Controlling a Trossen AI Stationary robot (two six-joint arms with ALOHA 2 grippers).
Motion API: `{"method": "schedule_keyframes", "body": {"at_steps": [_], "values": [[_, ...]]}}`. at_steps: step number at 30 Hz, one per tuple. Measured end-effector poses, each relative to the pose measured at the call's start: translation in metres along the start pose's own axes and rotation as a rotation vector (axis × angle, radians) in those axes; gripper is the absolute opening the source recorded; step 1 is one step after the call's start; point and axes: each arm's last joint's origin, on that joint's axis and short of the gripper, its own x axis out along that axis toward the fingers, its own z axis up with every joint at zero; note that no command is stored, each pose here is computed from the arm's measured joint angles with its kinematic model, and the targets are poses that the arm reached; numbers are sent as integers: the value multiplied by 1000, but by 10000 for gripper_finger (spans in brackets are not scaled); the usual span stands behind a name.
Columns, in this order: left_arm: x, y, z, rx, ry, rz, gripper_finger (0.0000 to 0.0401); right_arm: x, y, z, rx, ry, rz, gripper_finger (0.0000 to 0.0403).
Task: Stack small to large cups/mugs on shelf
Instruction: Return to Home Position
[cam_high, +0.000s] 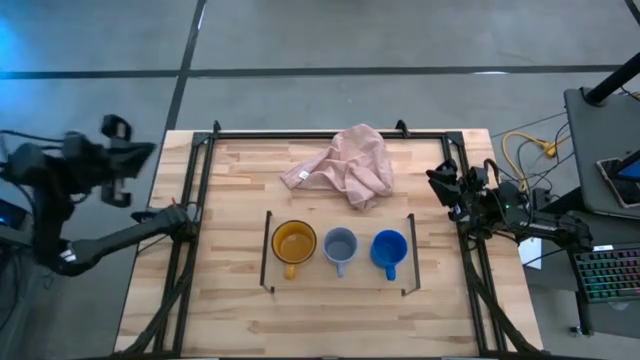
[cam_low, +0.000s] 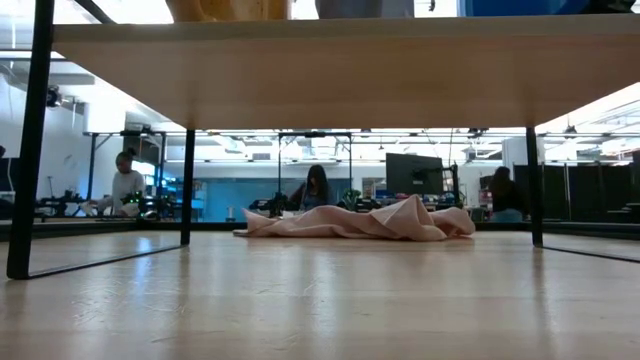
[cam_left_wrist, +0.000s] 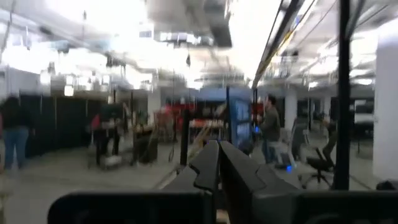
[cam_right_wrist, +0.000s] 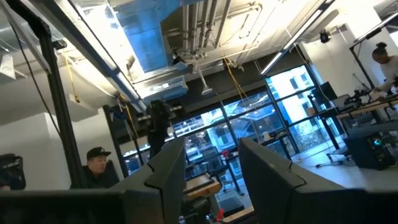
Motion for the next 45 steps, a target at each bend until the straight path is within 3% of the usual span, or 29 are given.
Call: {"method": "schedule_keyframes", "body": {"at_steps": [8,12,16,20,26,34,40,42,45], "values": [[-25,-15,62,113,-281,38,0,0,0,0,0,0,1,139],[-22,-17,98,141,-368,52,0,0,0,0,-1,0,0,142],[8,-9,122,140,-346,29,0,0,0,0,-1,0,0,138],[42,-2,134,122,-255,-109,0,0,0,0,-3,1,0,133],[61,3,139,70,-110,-153,0,0,0,-1,-5,7,-3,134],[25,-13,150,117,-114,-189,0,0,0,-1,-6,8,-3,133],[-29,-28,153,136,-180,-210,0,0,0,-1,-8,8,-3,129],[-50,-30,152,142,-205,-111,0,0,0,-1,-8,8,-4,130],[-80,-31,144,152,-189,150,0,0,0,-1,-8,8,-4,133]]}}
